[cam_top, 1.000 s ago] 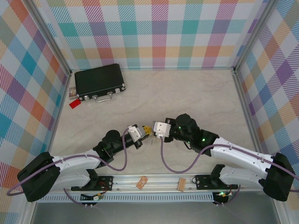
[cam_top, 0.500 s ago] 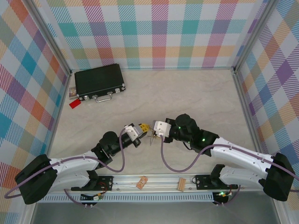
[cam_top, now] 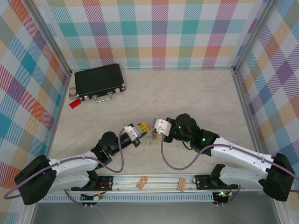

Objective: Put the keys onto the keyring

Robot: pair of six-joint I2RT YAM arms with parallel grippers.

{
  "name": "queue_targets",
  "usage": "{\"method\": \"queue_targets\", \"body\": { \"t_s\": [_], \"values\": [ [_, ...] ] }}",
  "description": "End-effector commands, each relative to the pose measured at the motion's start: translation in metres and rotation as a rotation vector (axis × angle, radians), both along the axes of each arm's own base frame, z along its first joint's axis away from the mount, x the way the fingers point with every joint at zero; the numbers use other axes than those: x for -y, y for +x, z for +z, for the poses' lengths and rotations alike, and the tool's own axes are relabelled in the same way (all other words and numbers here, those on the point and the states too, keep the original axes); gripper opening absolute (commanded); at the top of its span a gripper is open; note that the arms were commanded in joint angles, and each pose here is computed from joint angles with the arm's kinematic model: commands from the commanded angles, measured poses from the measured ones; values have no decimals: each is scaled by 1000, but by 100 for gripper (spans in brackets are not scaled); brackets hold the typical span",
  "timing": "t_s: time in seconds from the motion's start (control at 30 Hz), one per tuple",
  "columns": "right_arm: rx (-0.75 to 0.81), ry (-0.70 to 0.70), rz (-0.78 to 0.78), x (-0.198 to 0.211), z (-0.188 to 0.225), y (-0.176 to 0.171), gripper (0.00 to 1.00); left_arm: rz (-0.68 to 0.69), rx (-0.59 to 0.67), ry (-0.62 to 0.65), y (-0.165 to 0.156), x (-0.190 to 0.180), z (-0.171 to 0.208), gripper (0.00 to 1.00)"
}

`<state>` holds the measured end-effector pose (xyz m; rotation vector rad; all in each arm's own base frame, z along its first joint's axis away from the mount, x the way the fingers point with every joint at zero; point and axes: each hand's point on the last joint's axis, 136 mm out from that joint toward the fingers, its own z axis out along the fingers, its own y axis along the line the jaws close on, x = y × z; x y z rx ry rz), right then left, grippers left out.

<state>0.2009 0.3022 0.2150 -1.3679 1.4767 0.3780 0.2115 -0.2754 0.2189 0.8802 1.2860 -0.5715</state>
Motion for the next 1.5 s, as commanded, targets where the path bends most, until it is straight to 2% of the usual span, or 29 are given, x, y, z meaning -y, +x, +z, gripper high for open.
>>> {"method": "queue_targets", "body": {
  "t_s": [0.0, 1.47],
  "values": [
    [22, 94, -32, 1, 33, 6, 0, -33, 34, -10, -8, 3, 6, 0],
    [-38, 88, 52, -7, 28, -6, 0, -35, 29, 13, -6, 6, 3, 0]
  ]
}}
